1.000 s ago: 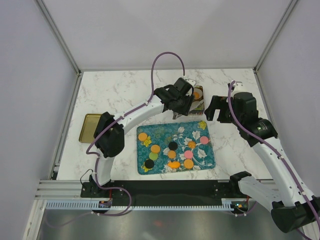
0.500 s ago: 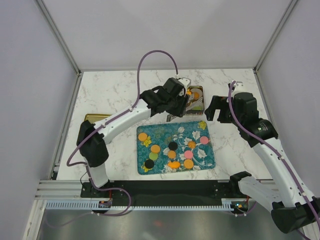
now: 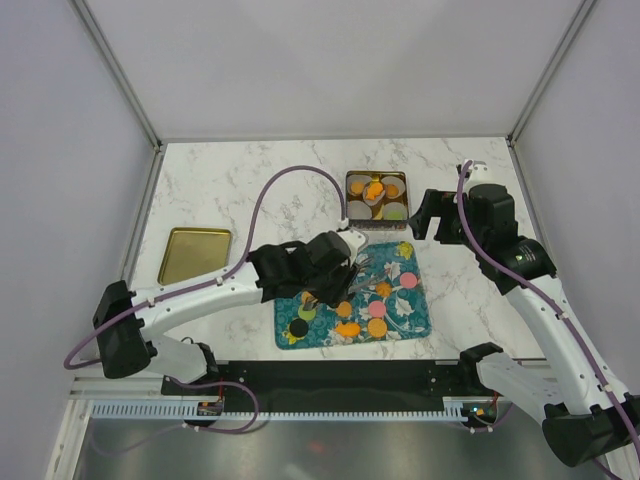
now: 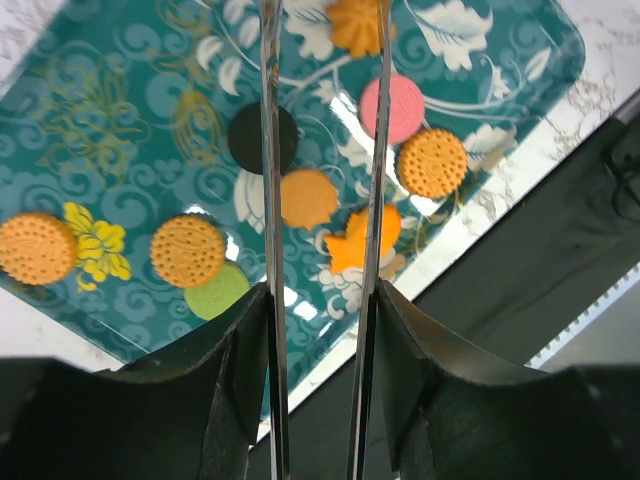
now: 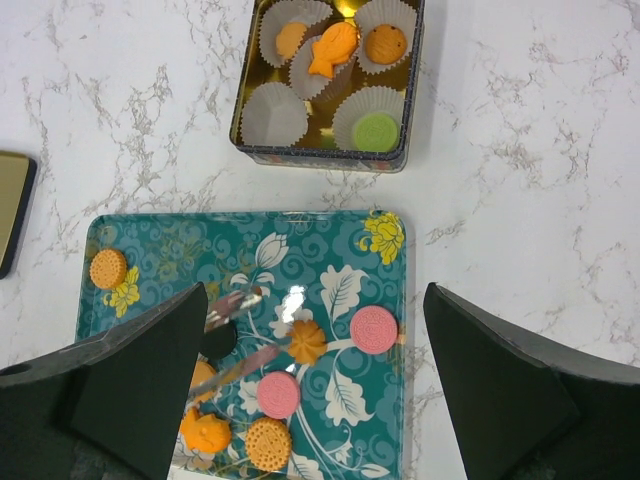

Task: Pack the cookies

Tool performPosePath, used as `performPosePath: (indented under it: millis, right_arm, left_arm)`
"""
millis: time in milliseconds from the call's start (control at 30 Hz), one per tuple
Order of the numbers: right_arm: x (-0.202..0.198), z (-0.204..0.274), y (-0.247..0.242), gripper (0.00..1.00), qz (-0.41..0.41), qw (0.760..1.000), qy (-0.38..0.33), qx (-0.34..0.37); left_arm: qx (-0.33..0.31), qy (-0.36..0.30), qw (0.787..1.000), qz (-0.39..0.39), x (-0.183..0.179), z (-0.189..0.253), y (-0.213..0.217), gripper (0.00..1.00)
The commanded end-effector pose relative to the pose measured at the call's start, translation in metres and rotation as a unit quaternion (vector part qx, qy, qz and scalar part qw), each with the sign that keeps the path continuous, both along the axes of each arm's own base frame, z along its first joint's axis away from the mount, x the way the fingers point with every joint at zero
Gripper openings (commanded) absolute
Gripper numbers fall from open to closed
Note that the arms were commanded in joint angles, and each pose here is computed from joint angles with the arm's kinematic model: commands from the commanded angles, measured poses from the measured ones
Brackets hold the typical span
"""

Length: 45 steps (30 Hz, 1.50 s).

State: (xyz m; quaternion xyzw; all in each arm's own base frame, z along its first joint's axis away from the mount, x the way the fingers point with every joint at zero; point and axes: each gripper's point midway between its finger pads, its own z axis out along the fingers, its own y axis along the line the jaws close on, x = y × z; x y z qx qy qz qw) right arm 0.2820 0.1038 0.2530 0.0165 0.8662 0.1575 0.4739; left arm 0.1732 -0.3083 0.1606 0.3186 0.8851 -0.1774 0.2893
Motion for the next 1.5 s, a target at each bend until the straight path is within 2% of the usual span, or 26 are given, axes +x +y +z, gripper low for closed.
performPosePath:
  millis: [0,567,1467]
  right_arm:
    - [0.006,0.009,0.001,0.98,-0.001,1.000,-0.023,0.006]
    - [0.003,0.011,-0.003,0.98,-0.004,1.000,-0.025,-0.001]
    - [0.000,0.009,-0.004,0.98,-0.007,1.000,-0.024,-0.001]
  left_arm:
    - [-0.023,-0.010,1.000,0.008,-0.014,0.008,-0.010,0.51]
    - [0.064,-0.064,0.996,-0.002,-0.012,-0.009,-0.038,0.52]
    - [0.092,-0.051,0.994,-0.028,-0.029,-0.027,-0.045,0.54]
